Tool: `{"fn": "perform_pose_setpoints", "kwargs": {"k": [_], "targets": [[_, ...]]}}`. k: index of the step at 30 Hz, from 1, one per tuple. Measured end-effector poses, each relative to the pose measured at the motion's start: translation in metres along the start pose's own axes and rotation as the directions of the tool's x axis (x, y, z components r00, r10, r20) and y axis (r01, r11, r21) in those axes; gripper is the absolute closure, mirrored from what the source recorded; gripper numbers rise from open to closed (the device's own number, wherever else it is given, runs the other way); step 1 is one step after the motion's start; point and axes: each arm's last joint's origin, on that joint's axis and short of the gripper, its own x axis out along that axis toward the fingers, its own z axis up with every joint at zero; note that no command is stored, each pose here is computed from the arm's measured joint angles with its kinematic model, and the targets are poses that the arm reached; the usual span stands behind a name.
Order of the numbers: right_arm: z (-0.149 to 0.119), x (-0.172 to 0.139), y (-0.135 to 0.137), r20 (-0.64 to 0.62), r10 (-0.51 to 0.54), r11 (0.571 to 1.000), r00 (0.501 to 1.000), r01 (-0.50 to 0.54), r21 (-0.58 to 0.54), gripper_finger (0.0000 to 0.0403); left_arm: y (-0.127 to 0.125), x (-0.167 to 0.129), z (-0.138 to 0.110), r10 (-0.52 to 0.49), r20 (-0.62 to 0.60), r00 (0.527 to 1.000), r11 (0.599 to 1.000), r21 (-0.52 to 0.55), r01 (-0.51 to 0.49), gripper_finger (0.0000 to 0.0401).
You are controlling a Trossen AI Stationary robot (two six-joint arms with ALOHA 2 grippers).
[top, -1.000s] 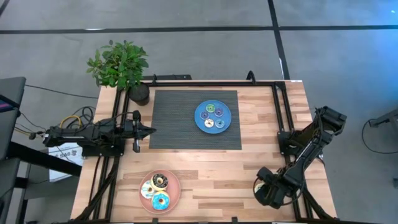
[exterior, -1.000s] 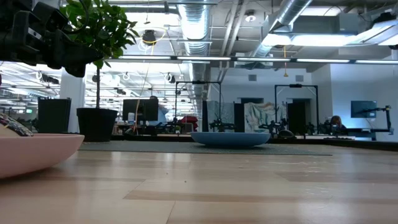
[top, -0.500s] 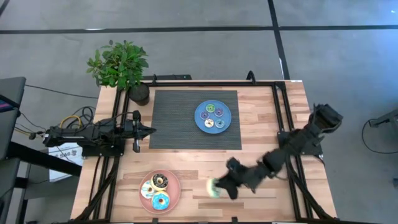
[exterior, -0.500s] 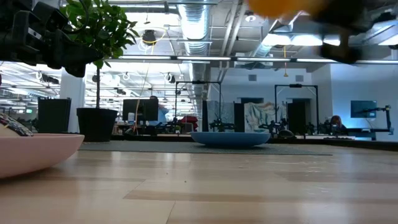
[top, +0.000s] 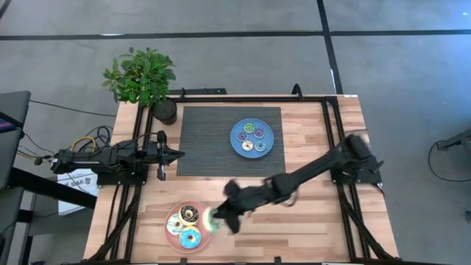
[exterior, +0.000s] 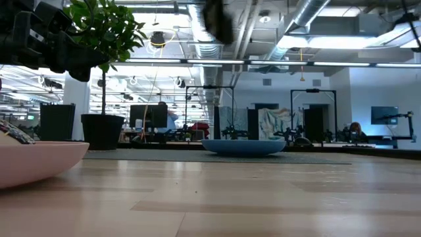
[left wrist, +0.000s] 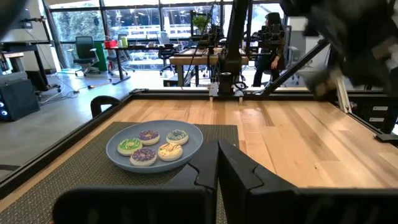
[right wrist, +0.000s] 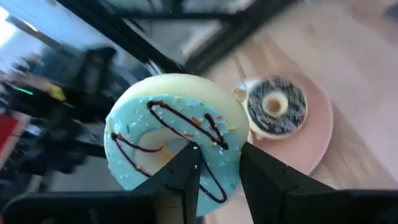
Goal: Pick & Place donuts
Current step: Put the big light green donut on the plate
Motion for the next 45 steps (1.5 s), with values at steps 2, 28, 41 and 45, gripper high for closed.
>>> {"fn": "perform_pose_setpoints", "kwargs": {"k": [2,28,41,45], "targets": [[-0.006,0.025,-0.005,-0.059,-0.048,0.999,0.997,0.048,-0.006,0.0305,0.0,0.0,0.0,0.0,0.0,1.0,1.0,0.0,0.0,0.0401],[0.0,0.115,-0.056,-0.31,-0.239,0.969,0.92,0.245,-0.02,0.0274,0.0,0.0,0.0,0.0,0.0,1.0,1.0,0.0,0.0,0.0401],[0.004,0.111,-0.057,-0.431,-0.122,0.984,0.894,0.165,0.064,0.0168,0.0,0.0,0.0,0.0,0.0,1.0,1.0,0.0,0.0,0.0401],[0.021,0.094,-0.048,-0.43,-0.12,0.985,0.895,0.16,0.057,0.0161,0.0,0.0,0.0,0.0,0.0,1.0,1.0,0.0,0.0,0.0401]]}}
